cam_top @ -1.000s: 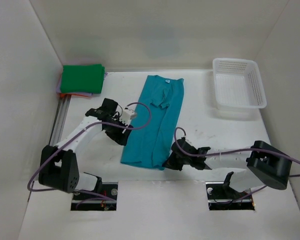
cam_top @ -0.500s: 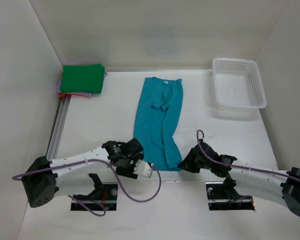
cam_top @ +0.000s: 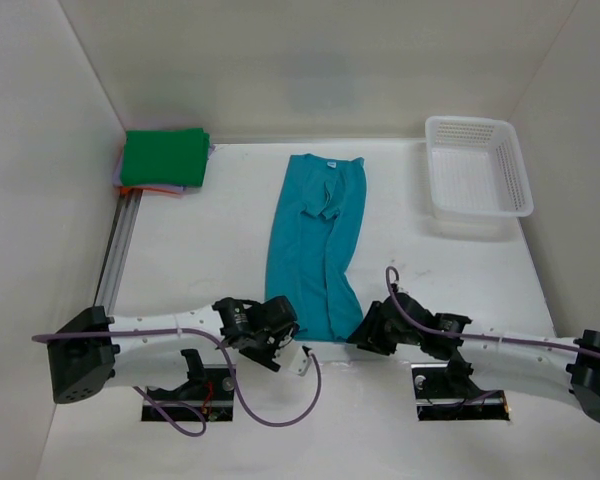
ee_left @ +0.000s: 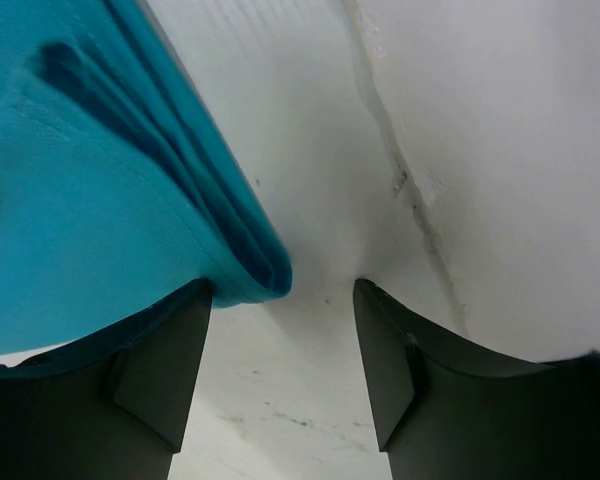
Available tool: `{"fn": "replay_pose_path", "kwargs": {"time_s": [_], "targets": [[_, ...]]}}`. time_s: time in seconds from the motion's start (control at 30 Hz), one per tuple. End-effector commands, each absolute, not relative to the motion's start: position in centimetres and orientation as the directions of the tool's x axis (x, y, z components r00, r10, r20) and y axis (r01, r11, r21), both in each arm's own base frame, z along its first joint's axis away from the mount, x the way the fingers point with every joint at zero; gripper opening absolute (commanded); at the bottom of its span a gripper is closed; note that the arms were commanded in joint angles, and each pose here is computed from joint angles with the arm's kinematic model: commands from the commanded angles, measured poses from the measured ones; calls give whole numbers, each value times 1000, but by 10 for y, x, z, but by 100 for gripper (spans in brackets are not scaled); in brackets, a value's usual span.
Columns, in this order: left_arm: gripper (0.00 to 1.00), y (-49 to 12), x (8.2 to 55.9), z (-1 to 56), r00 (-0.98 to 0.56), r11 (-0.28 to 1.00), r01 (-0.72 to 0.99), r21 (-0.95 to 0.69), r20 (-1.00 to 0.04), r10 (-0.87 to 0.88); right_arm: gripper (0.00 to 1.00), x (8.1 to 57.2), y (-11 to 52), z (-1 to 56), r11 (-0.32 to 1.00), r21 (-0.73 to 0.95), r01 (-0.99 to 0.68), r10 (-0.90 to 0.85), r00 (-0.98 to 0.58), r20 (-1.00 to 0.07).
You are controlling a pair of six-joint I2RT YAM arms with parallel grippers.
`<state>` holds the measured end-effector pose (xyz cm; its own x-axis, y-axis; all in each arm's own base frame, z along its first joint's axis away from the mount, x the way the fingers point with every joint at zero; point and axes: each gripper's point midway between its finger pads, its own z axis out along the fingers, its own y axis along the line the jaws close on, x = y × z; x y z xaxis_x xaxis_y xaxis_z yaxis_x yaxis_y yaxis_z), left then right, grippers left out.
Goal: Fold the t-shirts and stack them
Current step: Grab the bottom of the folded rectangular tshirt with both arms
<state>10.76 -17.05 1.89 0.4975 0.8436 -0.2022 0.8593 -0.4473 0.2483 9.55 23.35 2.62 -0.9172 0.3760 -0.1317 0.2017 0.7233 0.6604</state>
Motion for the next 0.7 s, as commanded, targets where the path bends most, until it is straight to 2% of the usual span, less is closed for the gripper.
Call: {"fn": "replay_pose_path", "kwargs": {"time_s": [0.0,0.1,0.2,0.27,0.37,0.43,0.5,0.67], "targets": [[58,-184,112,15,546,-477,827,299,-223,807,45,104,233,33,713,669,210,414,-896,-159],[57,-187,115,8,561,-488,815,311,-215,799,45,107,230,37,695,685,218,436,-886,-160],[51,-189,120,6,556,-480,818,318,-216,803,45,108,224,35,699,677,231,446,-880,-161],[41,-189,119,5,549,-478,823,305,-217,807,46,107,220,33,709,665,235,444,-881,-162],[18,-189,119,5,543,-474,828,300,-221,810,49,107,220,32,713,660,236,442,-882,-162],[9,-185,117,6,535,-471,835,284,-218,816,50,108,221,32,713,660,237,444,-881,-164],[4,-181,113,9,526,-470,844,260,-221,821,51,110,222,32,715,657,239,446,-880,-165],[3,-172,94,18,493,-465,870,167,-248,834,50,115,230,32,721,651,237,441,-882,-168]]}}
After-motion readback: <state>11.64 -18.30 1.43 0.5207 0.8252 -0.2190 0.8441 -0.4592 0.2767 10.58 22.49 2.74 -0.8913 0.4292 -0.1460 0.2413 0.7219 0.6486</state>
